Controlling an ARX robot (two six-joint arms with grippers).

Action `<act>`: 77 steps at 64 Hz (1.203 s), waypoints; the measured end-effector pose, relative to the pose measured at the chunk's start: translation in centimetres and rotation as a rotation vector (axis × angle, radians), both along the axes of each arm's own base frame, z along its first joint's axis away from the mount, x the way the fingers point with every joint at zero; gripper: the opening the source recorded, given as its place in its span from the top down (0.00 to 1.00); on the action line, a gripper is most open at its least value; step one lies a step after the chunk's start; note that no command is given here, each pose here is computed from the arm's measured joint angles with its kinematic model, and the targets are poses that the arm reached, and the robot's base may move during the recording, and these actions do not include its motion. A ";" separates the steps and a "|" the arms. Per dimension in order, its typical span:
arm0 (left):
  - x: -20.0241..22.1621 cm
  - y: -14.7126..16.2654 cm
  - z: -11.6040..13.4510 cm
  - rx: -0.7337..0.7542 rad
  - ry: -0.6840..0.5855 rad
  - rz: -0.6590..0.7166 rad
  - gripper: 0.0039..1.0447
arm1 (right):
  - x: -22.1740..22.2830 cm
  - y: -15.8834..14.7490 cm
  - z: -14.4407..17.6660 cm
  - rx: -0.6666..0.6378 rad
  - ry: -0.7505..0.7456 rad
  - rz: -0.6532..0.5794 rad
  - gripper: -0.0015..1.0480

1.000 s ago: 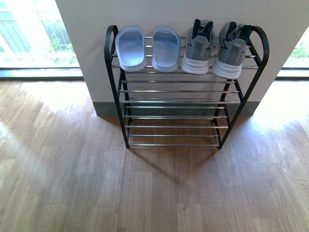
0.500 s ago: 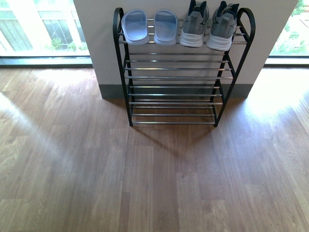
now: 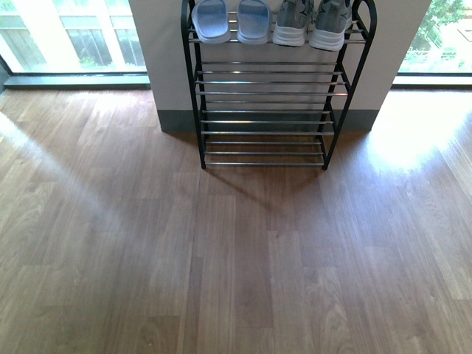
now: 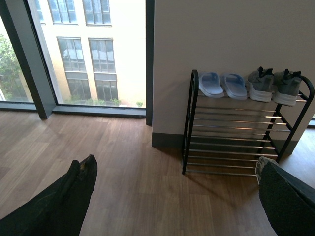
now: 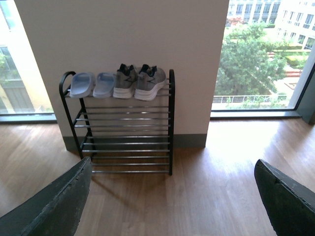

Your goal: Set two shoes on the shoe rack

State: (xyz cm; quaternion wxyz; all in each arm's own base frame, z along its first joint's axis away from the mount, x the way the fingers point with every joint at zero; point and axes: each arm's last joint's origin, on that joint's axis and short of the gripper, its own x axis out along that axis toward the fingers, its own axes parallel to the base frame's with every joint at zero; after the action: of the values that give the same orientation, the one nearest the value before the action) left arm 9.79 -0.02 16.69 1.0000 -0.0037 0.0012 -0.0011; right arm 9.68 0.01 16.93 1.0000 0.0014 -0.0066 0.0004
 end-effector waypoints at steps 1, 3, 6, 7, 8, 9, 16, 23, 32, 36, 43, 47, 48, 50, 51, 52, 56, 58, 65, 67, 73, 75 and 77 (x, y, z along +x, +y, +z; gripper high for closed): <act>0.0 0.0 0.0 0.000 0.000 0.000 0.09 | 0.0 0.0 0.0 0.000 0.000 0.000 0.09; 0.0 0.0 0.0 0.000 0.000 0.000 0.09 | 0.0 0.0 0.0 0.000 0.000 0.000 0.09; 0.0 0.0 0.0 0.000 0.000 0.000 0.09 | 0.0 0.0 0.0 0.000 -0.001 0.000 0.09; 0.0 0.0 0.0 0.000 0.000 0.000 0.09 | 0.0 0.0 0.0 0.000 -0.001 0.000 0.09; 0.0 0.0 0.0 0.000 0.000 0.000 0.09 | 0.0 0.0 0.0 0.000 0.000 0.000 0.09; 0.0 0.0 0.0 0.000 0.000 0.000 0.09 | 0.0 0.0 0.0 0.000 -0.001 0.000 0.09; 0.0 0.0 0.0 0.000 0.000 0.000 0.09 | 0.0 0.0 0.0 0.000 -0.001 0.000 0.09; 0.0 0.0 0.0 0.000 0.000 0.000 0.09 | 0.0 0.0 0.0 0.000 -0.001 0.000 0.09; 0.0 0.0 0.0 0.000 0.000 0.000 0.09 | 0.0 0.0 0.0 0.000 0.000 0.000 0.09; 0.0 0.0 0.0 0.000 0.000 0.000 0.09 | 0.0 0.0 0.0 0.000 -0.001 0.000 0.09; 0.0 0.0 0.0 0.000 0.000 0.000 0.09 | 0.0 0.0 0.0 0.000 -0.001 0.000 0.09; 0.0 0.0 0.0 0.000 0.000 0.000 0.09 | 0.0 0.0 0.0 0.000 -0.001 0.000 0.09; 0.0 0.0 0.0 0.000 0.000 0.000 0.09 | 0.0 0.0 0.0 0.000 -0.001 0.000 0.09; 0.0 0.0 0.0 0.000 0.000 0.000 0.09 | 0.0 0.0 0.0 0.000 -0.001 0.000 0.09; 0.0 0.0 0.0 0.000 0.000 0.000 0.09 | 0.0 0.0 0.0 0.000 -0.001 0.000 0.09; 0.0 0.0 0.0 0.000 0.000 0.000 0.09 | 0.0 0.0 0.0 0.000 -0.001 0.000 0.09; 0.0 0.0 0.0 0.000 0.000 0.000 0.09 | 0.0 0.0 0.0 0.000 0.000 0.000 0.09; 0.0 0.0 0.0 0.000 -0.001 0.000 0.09 | 0.0 0.0 0.0 0.000 -0.003 0.000 0.09; 0.0 0.0 0.0 0.000 0.000 0.000 0.09 | 0.0 0.0 0.0 0.000 -0.001 0.000 0.09; 0.0 0.0 0.0 0.000 0.000 0.000 0.09 | 0.0 0.0 0.0 0.000 -0.002 0.000 0.09; 0.0 0.0 0.0 0.000 0.000 0.000 0.09 | 0.0 0.0 0.0 0.000 -0.002 0.000 0.09; 0.0 0.0 0.0 0.000 0.000 0.000 0.09 | 0.0 0.0 0.0 0.000 -0.002 0.000 0.09; 0.0 0.0 0.0 0.000 0.000 0.000 0.09 | 0.0 0.0 0.0 0.000 -0.002 0.000 0.09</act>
State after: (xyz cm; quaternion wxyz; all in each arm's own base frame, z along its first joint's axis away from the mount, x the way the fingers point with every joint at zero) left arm 9.78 -0.02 16.70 1.0000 -0.0035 0.0011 -0.0011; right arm 9.67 0.01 16.95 1.0000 0.0014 -0.0075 0.0002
